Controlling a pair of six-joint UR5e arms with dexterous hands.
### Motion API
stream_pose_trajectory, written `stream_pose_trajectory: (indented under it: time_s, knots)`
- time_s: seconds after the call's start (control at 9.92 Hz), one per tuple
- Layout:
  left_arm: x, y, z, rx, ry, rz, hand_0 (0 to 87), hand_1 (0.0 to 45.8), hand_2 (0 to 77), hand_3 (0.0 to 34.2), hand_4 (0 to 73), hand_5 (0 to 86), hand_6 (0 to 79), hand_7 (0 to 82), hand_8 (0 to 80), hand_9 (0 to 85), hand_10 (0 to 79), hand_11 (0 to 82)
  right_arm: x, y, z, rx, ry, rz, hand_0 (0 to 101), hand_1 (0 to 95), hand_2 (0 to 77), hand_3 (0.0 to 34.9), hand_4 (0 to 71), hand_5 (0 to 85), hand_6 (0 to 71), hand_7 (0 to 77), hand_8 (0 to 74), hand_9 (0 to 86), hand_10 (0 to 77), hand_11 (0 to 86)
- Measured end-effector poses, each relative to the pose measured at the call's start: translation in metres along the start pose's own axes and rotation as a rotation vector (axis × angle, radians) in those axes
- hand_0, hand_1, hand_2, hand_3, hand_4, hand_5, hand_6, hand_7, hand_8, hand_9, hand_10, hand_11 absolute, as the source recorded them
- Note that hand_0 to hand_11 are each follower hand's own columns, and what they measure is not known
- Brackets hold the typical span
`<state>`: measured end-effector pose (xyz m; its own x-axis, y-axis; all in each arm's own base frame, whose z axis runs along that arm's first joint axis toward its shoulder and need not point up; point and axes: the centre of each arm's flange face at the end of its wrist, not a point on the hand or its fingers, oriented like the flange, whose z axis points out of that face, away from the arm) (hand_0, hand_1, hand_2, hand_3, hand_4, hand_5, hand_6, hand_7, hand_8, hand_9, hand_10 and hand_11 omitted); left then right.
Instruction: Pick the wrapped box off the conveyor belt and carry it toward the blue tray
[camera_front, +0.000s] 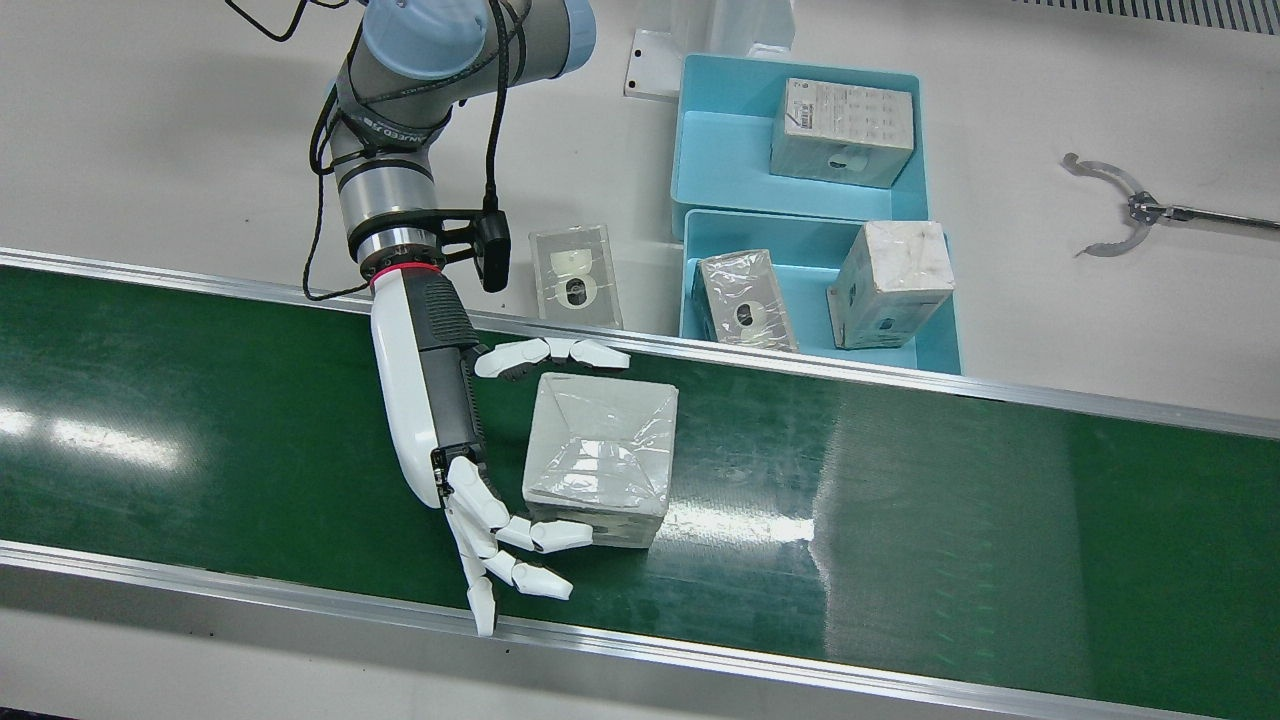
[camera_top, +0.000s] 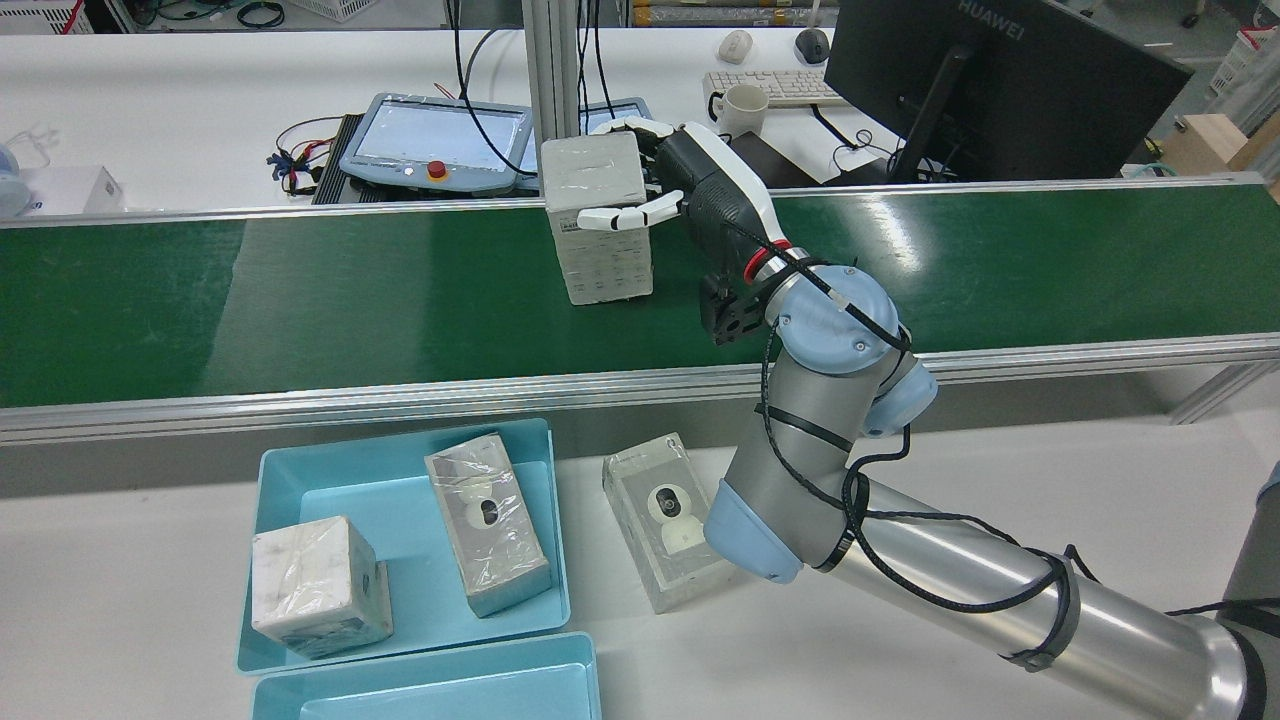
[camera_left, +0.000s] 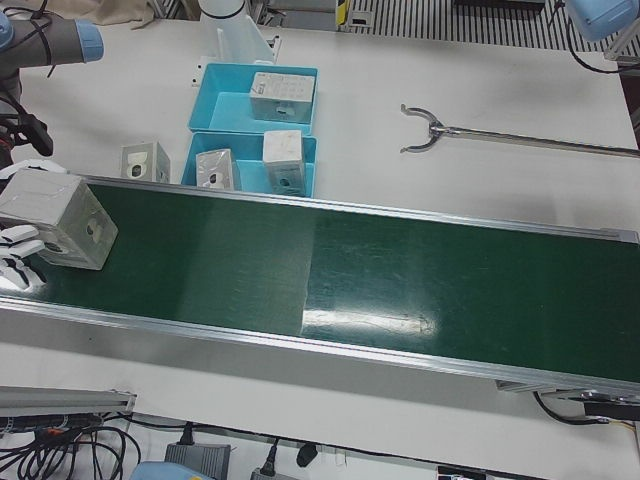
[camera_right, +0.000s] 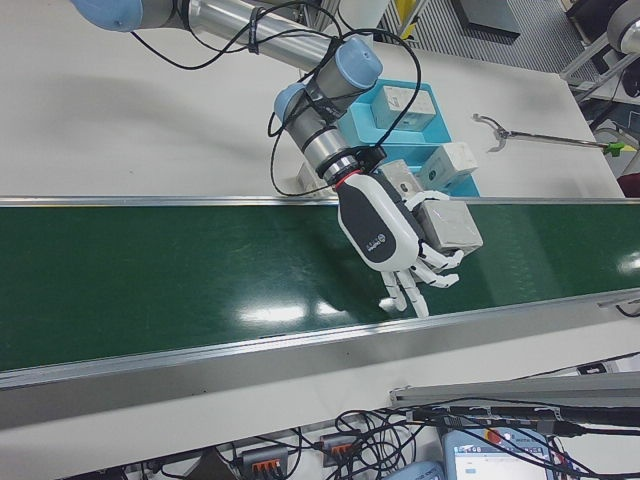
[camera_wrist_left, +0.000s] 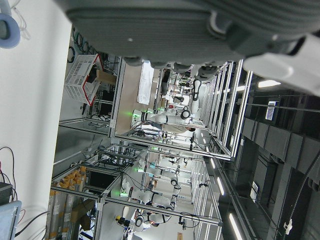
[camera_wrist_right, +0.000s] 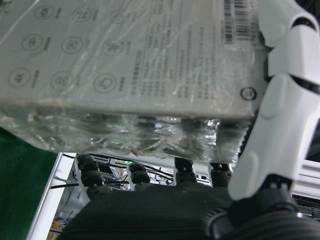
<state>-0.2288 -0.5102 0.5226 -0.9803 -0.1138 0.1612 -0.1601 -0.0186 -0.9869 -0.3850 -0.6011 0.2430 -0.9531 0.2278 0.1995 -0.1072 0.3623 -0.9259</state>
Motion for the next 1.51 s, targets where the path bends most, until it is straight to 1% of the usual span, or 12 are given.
stream_pose_trajectory:
  time_s: [0.1,0.2,0.3,0.4,0.5,0.6,0.71,0.91,1.01,1.21,1.31,1.51]
  knots:
    - [0.000,0.000,0.000,0.000,0.000,0.000,0.0,0.0,1.1,0.0,0.5,0.5,0.0,0.5,0.5,0.0,0.5,0.0,-0.002,0.001,0.000,-0.005,-0.005,0.009,44,7.1,27.8,25.0,28.4,37.6,19.1,41.5,12.0,18.5,10.9,15.3]
    - [0.000,0.000,0.000,0.000,0.000,0.000,0.0,0.0,1.1,0.0,0.5,0.5,0.0,0.5,0.5,0.0,0.5,0.0,-0.008,0.006,-0.002,-0.019,-0.014,0.022,44,6.0,28.4,22.0,29.5,38.2,24.0,45.3,20.7,27.3,14.7,21.3]
    - [0.000,0.000,0.000,0.000,0.000,0.000,0.0,0.0,0.5,0.0,0.0,0.5,0.0,0.5,0.5,0.5,0.5,0.0,-0.016,0.018,-0.004,-0.044,-0.027,0.039,43,5.4,28.4,19.9,30.5,39.3,27.3,49.1,27.3,38.2,14.7,22.4]
    - [0.000,0.000,0.000,0.000,0.000,0.000,0.0,0.0,0.5,0.0,0.0,0.5,0.0,0.5,0.5,0.5,0.5,0.0,-0.027,0.039,-0.010,-0.085,-0.051,0.065,42,4.4,28.9,13.6,31.6,43.1,32.2,54.5,24.5,40.9,14.7,22.4]
    - [0.000,0.000,0.000,0.000,0.000,0.000,0.0,0.0,0.5,0.0,0.0,0.5,0.0,0.5,0.5,0.0,0.0,0.0,-0.030,0.064,-0.021,-0.128,-0.067,0.099,42,3.3,30.0,13.6,31.6,43.1,32.2,54.5,24.5,40.9,15.3,21.8]
    - [0.000,0.000,0.000,0.000,0.000,0.000,0.0,0.0,0.5,0.0,0.5,0.5,0.0,0.5,0.5,0.0,0.5,0.0,-0.020,0.095,-0.037,-0.173,-0.068,0.147,42,2.2,32.2,18.6,31.1,44.7,33.8,57.3,21.8,36.5,13.6,19.1]
    - [0.000,0.000,0.000,0.000,0.000,0.000,0.0,0.0,0.5,0.0,0.0,0.5,0.5,0.5,0.5,0.0,0.5,0.0,-0.001,0.122,-0.056,-0.204,-0.062,0.198,42,2.2,32.2,19.6,31.1,45.3,33.8,57.3,21.8,36.5,13.6,19.1]
    - [0.000,0.000,0.000,0.000,0.000,0.000,0.0,0.0,0.5,0.0,0.5,0.5,0.5,0.5,0.5,0.0,0.0,0.0,0.029,0.171,-0.095,-0.254,-0.050,0.245,43,2.2,32.2,18.8,31.1,45.8,33.8,58.4,20.7,36.0,12.5,18.0]
    - [0.000,0.000,0.000,0.000,0.000,0.000,0.0,0.0,0.5,0.0,0.5,0.5,0.0,0.5,0.5,0.0,0.5,0.0,0.040,0.192,-0.113,-0.280,-0.037,0.249,47,1.6,33.3,17.9,31.6,46.4,33.8,58.9,20.7,36.5,12.5,18.0]
    - [0.000,0.000,0.000,0.000,0.000,0.000,0.0,0.0,1.1,0.0,0.5,0.5,0.0,0.5,0.5,0.0,0.5,0.0,0.064,0.231,-0.154,-0.329,0.005,0.238,47,1.6,33.8,16.7,31.6,46.9,33.8,60.0,20.7,36.0,11.4,15.3]
    - [0.000,0.000,0.000,0.000,0.000,0.000,0.0,0.0,1.1,0.0,0.5,0.5,0.0,0.5,0.5,0.0,0.5,0.0,0.072,0.242,-0.169,-0.345,0.022,0.223,47,1.6,33.8,16.8,31.6,46.9,33.8,60.0,18.0,32.2,9.8,13.1]
    - [0.000,0.000,0.000,0.000,0.000,0.000,0.0,0.0,1.1,0.0,0.5,0.5,0.0,0.5,0.5,0.0,0.0,0.0,0.086,0.252,-0.192,-0.349,0.064,0.190,48,1.6,33.8,16.8,31.6,46.9,33.8,60.0,16.4,31.1,9.8,12.5]
